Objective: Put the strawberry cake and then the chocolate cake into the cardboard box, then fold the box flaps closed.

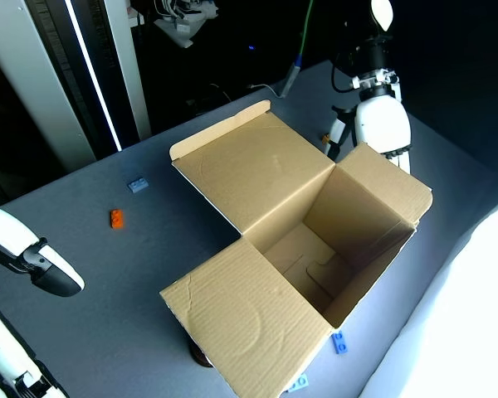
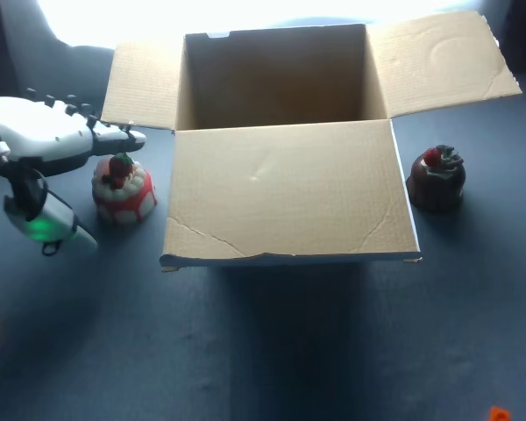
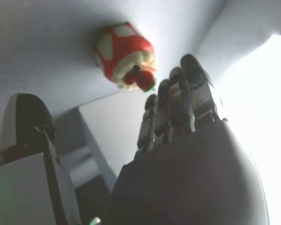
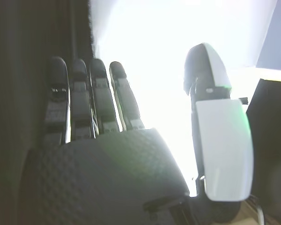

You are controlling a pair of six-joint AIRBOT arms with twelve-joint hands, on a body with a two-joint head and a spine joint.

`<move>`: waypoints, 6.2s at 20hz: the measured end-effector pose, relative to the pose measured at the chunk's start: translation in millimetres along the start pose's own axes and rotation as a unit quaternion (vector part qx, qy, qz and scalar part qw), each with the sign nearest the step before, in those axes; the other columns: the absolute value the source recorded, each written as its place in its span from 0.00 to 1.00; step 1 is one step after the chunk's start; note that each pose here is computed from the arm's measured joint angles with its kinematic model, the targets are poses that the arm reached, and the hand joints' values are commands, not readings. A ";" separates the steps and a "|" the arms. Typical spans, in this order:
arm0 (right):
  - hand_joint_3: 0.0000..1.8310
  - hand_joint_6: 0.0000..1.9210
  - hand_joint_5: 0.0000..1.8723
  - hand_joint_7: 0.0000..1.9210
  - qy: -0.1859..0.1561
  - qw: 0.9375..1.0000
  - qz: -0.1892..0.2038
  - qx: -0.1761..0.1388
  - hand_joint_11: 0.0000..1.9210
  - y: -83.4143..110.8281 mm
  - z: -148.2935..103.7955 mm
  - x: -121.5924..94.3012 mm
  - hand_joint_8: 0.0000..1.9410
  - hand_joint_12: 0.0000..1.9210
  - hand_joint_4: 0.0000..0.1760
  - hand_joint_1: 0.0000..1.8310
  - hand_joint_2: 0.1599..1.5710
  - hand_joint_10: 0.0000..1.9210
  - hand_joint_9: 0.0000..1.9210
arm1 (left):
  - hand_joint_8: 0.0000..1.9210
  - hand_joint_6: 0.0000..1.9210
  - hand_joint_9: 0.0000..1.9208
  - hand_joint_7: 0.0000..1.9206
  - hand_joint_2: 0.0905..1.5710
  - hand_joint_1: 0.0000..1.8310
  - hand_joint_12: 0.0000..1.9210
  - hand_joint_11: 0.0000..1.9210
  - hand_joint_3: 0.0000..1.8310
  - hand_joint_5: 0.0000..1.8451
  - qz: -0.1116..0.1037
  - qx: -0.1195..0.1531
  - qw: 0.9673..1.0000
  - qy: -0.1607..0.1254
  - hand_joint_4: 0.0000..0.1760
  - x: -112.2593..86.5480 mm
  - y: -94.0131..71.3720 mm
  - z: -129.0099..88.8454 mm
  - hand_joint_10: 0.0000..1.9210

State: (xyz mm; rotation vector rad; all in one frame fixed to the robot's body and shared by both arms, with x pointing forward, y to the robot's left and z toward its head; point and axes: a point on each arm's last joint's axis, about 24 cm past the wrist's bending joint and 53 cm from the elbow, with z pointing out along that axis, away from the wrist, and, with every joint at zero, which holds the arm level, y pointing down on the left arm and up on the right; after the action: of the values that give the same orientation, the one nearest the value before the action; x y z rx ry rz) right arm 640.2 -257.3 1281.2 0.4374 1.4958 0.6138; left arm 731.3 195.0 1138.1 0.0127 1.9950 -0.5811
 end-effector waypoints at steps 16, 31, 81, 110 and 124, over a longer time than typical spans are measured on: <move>0.00 0.00 0.11 0.11 0.041 0.996 0.034 -0.077 0.00 32.7 3.8 14.1 0.00 0.48 0.00 0.20 0.68 0.04 0.11 | 0.00 0.00 0.07 0.06 0.55 0.51 0.29 0.00 0.00 0.03 0.004 0.005 1.000 0.013 0.22 14.0 7.8 44.9 0.00; 0.00 0.00 0.12 0.11 0.044 0.995 0.034 -0.080 0.00 36.1 2.2 17.0 0.00 0.49 0.00 0.21 0.68 0.03 0.11 | 0.02 0.02 0.32 0.31 0.61 0.55 0.64 0.06 0.01 0.24 -0.008 0.008 1.000 0.021 0.18 23.6 7.9 53.6 0.05; 0.00 0.00 0.10 0.11 0.044 0.995 0.035 -0.085 0.00 40.8 0.0 18.8 0.00 0.41 0.00 0.21 0.69 0.00 0.12 | 0.78 0.70 0.31 0.39 0.79 0.62 1.00 0.19 0.00 0.36 -0.103 0.051 0.975 -0.192 0.00 -181.2 7.9 -51.2 0.86; 0.00 0.00 0.11 0.11 0.022 0.995 0.039 -0.087 0.00 42.4 -0.3 8.7 0.00 0.48 0.00 0.21 0.69 0.00 0.12 | 0.81 0.65 0.30 0.39 0.79 0.63 1.00 0.19 0.00 0.39 0.084 0.307 0.940 -0.120 0.00 -136.3 -185.4 -35.1 0.90; 0.00 0.00 0.11 0.10 0.020 0.995 0.039 -0.087 0.00 42.5 -0.2 7.9 0.00 0.44 0.00 0.19 0.71 0.00 0.11 | 0.82 0.67 0.29 0.38 0.79 0.63 1.00 0.19 0.00 0.37 0.209 0.350 0.905 -0.120 0.00 -99.7 -227.0 -25.3 0.91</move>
State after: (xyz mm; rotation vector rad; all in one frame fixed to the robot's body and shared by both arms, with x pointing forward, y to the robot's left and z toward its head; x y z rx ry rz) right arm 635.3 -219.4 1301.4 0.3514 1.4546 0.8119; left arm 701.0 28.2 1320.7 0.7535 1.3933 -0.9306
